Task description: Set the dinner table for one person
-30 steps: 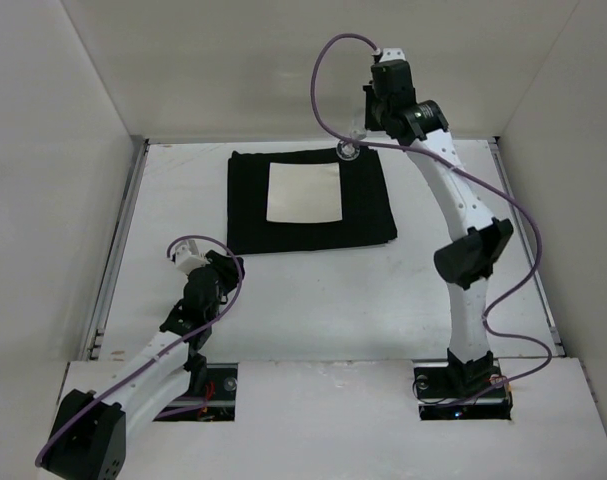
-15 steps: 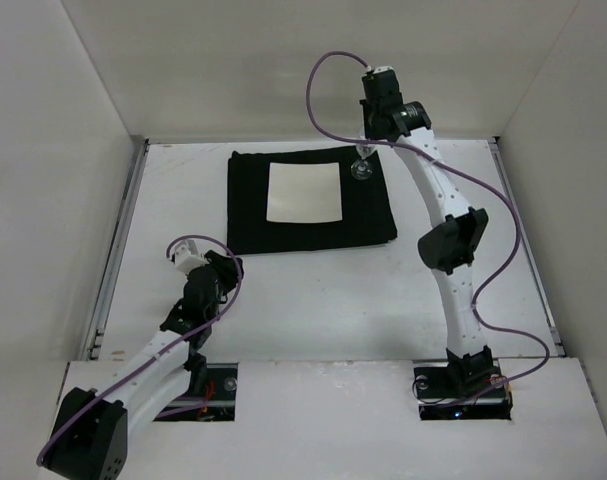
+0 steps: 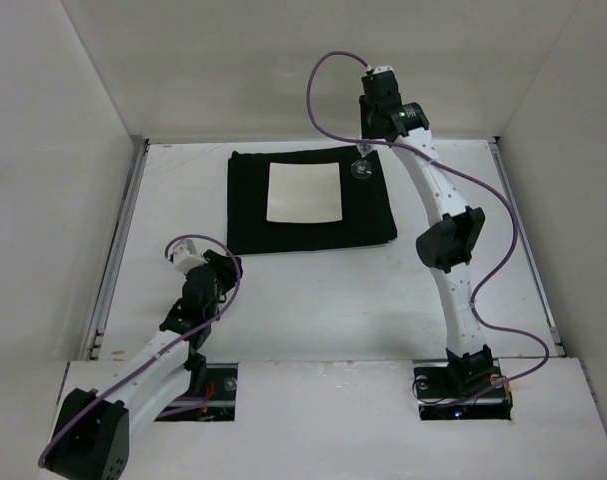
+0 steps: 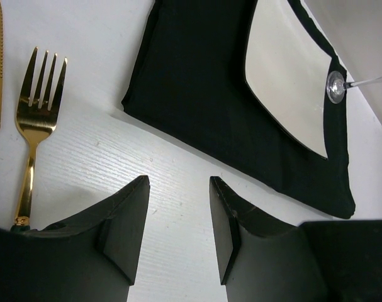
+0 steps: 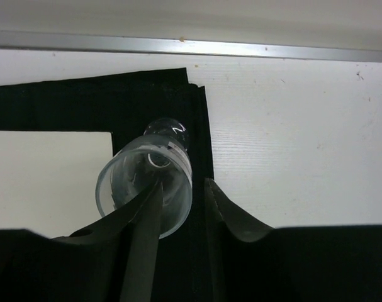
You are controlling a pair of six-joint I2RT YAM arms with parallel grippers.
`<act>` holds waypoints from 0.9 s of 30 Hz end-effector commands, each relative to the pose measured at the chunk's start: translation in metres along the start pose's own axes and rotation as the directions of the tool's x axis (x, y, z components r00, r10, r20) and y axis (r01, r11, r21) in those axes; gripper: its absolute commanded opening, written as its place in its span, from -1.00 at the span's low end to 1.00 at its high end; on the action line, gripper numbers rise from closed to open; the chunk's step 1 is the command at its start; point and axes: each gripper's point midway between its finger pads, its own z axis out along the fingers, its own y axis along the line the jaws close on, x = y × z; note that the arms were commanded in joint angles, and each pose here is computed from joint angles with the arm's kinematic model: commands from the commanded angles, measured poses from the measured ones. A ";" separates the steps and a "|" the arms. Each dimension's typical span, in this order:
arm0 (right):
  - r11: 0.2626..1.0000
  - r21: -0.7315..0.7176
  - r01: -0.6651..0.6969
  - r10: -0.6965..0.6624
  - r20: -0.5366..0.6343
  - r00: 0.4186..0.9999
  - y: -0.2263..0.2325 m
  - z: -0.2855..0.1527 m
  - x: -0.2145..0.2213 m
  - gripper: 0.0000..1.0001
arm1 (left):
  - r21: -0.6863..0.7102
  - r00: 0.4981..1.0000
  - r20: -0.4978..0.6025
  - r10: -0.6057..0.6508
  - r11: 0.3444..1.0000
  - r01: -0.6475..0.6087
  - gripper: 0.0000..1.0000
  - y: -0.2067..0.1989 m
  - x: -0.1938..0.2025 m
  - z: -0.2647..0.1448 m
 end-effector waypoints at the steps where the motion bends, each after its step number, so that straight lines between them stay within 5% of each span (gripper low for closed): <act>1: 0.999 -0.015 -0.051 0.052 0.088 0.995 -0.002 -0.003 -0.027 -0.14 | 0.036 0.999 0.028 -0.023 0.999 0.022 -0.18 -0.009 -0.008 0.001; 12: 0.993 -0.050 -0.106 0.113 0.161 0.980 -0.010 -0.040 -0.058 0.27 | 0.023 0.999 0.032 -0.011 1.000 0.010 -0.18 -0.007 -0.009 0.002; 27: 0.981 -0.119 -0.156 0.178 0.210 0.961 -0.031 -0.079 -0.067 0.30 | -0.039 0.995 0.091 0.032 0.999 -0.029 -0.20 0.007 -0.020 0.001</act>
